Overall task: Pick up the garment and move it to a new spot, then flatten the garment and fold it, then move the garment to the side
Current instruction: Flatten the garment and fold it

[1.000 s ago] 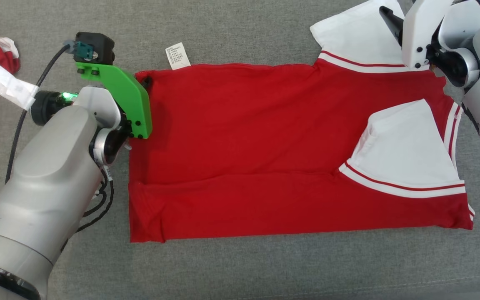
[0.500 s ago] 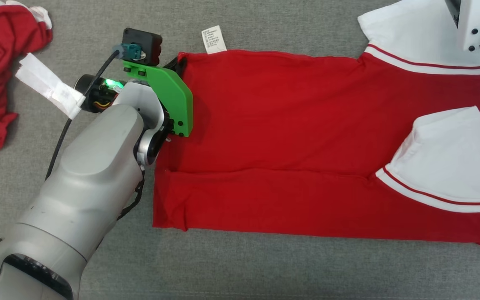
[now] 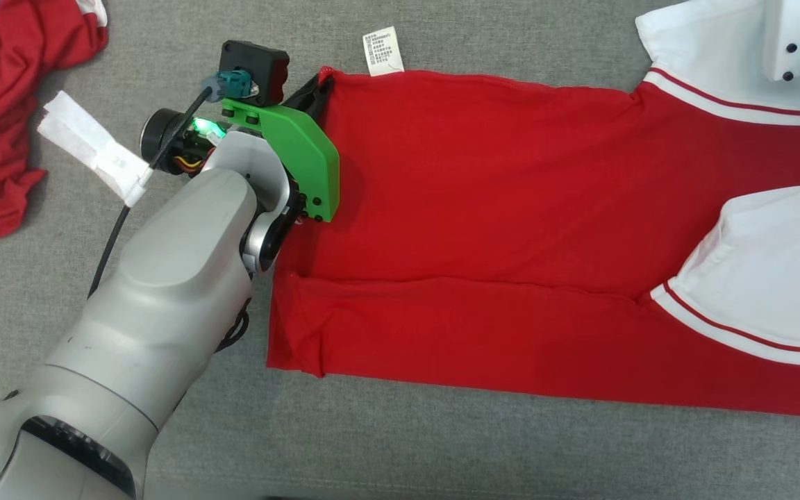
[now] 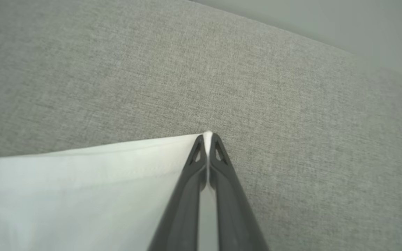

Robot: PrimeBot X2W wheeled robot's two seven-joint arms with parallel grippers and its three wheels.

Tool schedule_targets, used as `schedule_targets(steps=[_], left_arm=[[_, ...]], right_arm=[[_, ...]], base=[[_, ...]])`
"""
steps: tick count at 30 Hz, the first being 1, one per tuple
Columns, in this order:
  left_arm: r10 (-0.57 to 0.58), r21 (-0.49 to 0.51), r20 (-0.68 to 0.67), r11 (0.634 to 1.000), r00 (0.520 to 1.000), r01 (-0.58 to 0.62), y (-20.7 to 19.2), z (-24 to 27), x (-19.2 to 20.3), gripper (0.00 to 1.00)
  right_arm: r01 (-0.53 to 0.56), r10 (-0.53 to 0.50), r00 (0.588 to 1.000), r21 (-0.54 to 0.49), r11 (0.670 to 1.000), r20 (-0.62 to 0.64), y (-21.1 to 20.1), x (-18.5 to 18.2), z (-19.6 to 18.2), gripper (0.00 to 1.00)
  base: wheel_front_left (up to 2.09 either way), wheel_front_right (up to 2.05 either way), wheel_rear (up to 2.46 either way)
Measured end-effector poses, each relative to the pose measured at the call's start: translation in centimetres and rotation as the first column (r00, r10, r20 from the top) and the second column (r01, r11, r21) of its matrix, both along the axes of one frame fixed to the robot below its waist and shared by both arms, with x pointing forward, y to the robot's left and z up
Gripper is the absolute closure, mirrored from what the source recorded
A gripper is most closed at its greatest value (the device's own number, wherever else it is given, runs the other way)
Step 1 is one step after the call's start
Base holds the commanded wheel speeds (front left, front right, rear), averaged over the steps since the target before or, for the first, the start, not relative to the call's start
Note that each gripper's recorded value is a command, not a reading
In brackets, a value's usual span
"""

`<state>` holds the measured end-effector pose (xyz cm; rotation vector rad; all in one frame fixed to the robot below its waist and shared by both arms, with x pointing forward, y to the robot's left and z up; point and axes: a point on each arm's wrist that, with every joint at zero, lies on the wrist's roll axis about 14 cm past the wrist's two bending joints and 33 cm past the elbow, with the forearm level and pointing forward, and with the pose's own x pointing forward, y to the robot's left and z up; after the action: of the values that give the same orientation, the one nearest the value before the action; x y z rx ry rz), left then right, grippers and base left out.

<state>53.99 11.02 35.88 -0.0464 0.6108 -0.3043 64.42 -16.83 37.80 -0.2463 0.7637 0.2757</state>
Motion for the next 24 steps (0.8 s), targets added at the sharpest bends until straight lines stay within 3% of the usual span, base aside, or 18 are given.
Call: schedule_targets(steps=[5, 12, 24], left_arm=[[0.035, 0.008, 0.089, 0.999, 0.995, -0.036, 0.8, 1.8, 0.7, 1.00], [0.026, 0.010, 0.151, 1.000, 0.988, -0.028, 0.9, 3.4, 0.0, 1.00], [-0.051, 0.042, 0.271, 0.998, 0.961, 0.041, 1.0, 5.8, -3.4, 1.00]], right_arm=[[-0.014, 0.006, 0.988, 0.054, 0.998, 0.153, 0.5, 0.5, 3.2, 1.00], [-0.060, 0.038, 0.968, 0.081, 0.995, 0.249, 0.8, -1.3, 5.6, 1.00], [-0.123, 0.070, 0.949, 0.156, 0.980, 0.308, -1.1, -8.7, 8.2, 1.00]], base=[[0.00, 0.00, 0.00], [0.00, 0.00, 0.00], [0.00, 0.00, 0.00]])
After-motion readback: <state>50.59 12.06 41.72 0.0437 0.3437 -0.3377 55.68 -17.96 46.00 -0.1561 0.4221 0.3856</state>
